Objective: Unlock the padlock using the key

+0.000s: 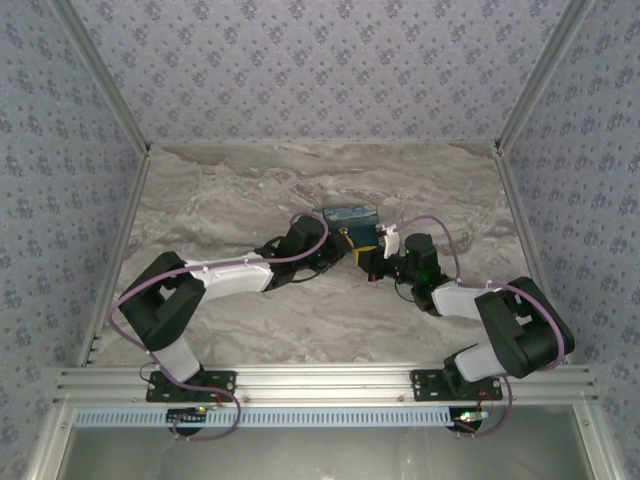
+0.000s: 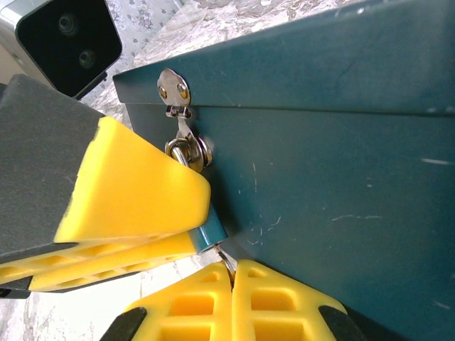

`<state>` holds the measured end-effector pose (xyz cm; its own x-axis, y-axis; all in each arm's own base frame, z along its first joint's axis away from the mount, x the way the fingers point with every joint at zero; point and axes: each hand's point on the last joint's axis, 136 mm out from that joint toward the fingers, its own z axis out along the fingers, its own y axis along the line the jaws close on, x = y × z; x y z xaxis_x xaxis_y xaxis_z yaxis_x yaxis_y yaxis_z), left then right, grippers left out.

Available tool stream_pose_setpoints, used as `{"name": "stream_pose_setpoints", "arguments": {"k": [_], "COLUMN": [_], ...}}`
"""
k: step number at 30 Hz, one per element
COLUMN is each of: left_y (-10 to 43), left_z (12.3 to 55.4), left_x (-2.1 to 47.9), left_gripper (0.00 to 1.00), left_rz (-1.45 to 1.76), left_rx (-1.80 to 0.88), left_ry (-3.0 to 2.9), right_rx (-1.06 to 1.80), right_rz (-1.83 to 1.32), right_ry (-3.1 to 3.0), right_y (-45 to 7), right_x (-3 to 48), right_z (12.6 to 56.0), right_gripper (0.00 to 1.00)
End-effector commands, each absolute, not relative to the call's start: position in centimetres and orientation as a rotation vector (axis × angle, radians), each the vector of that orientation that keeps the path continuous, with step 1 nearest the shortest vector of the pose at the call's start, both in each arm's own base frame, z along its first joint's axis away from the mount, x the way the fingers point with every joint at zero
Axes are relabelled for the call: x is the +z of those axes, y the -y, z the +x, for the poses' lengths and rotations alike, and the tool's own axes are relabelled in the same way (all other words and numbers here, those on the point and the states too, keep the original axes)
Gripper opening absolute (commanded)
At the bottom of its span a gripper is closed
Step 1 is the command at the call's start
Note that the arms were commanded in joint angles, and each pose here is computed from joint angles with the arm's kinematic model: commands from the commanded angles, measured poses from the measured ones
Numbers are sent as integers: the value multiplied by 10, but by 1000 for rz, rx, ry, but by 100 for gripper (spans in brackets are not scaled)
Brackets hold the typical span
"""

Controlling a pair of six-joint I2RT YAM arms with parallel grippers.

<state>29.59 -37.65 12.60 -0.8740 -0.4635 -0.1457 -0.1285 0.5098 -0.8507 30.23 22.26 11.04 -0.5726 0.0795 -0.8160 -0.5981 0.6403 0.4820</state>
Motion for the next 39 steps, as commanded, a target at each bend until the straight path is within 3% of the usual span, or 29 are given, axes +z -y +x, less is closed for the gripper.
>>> {"name": "stream_pose_setpoints", "arguments": {"k": [1, 12, 28, 39], "left_y": [389, 378, 350, 332], "left_z": [271, 280, 276, 273], "left_x": [125, 100, 82, 99], "left_gripper": [16, 18, 51, 59], "left_rz": [-392, -451, -499, -482], "left_rx": [-1405, -1350, -1253, -1315], "left_ry": [-2473, -2490, -2498, -2388], "right_rx": [961, 922, 929, 997], "right_rz": [-356, -177, 39, 203], "right_ry": [-1887, -2114, -2281, -2316], "right_y": [-225, -217, -212, -212], "right_x": [142, 73, 39, 43], "right_z": [323, 304, 281, 267], "right_gripper": [0, 0, 0, 0]}}
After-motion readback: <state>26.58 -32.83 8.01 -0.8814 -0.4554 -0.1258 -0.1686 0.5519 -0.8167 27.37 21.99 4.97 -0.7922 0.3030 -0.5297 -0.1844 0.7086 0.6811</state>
